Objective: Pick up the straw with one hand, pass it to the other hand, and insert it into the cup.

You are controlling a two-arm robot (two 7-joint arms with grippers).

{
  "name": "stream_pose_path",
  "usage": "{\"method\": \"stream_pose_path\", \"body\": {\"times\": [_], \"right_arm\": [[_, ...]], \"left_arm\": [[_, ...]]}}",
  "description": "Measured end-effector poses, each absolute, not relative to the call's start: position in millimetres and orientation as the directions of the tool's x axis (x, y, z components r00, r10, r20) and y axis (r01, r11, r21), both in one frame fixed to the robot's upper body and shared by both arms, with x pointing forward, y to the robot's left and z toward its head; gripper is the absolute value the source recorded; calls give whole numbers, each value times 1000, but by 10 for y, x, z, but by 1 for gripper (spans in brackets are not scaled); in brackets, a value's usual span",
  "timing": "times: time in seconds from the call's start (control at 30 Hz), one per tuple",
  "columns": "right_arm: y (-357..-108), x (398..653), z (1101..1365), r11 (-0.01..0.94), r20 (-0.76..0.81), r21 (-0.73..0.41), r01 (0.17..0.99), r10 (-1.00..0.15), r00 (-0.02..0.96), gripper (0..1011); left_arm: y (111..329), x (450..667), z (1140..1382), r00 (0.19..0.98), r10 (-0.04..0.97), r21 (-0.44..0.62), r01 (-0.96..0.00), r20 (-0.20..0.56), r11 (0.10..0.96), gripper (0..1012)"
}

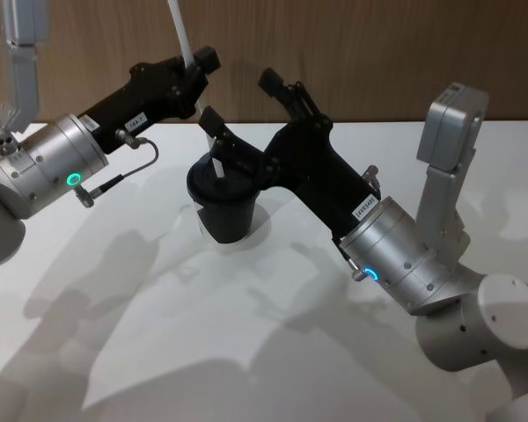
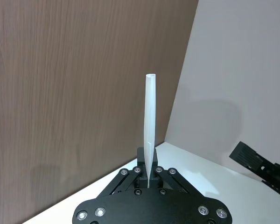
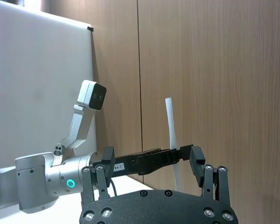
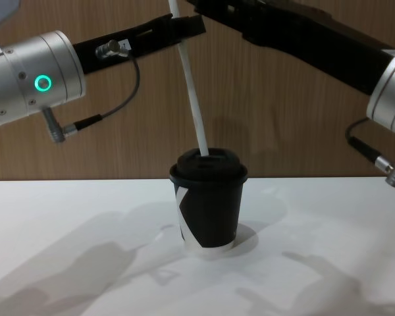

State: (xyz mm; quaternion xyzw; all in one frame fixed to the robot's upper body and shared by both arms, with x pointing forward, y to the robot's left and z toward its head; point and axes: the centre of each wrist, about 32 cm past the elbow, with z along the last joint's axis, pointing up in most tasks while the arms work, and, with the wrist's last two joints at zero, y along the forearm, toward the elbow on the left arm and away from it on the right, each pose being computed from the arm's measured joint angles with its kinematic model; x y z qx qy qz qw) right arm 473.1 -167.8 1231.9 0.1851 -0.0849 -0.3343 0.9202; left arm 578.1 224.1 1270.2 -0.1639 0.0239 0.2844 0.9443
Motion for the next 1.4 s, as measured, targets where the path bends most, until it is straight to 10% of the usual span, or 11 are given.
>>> {"method": "stream_pose_path", "body": {"times": [1.4], "right_arm": [[-1678,4731,12319,708,32,397,584,-647,762,1001]], "left_arm": [[2205,5917,12599,836,525,-216,-548,-158,808,8]]}}
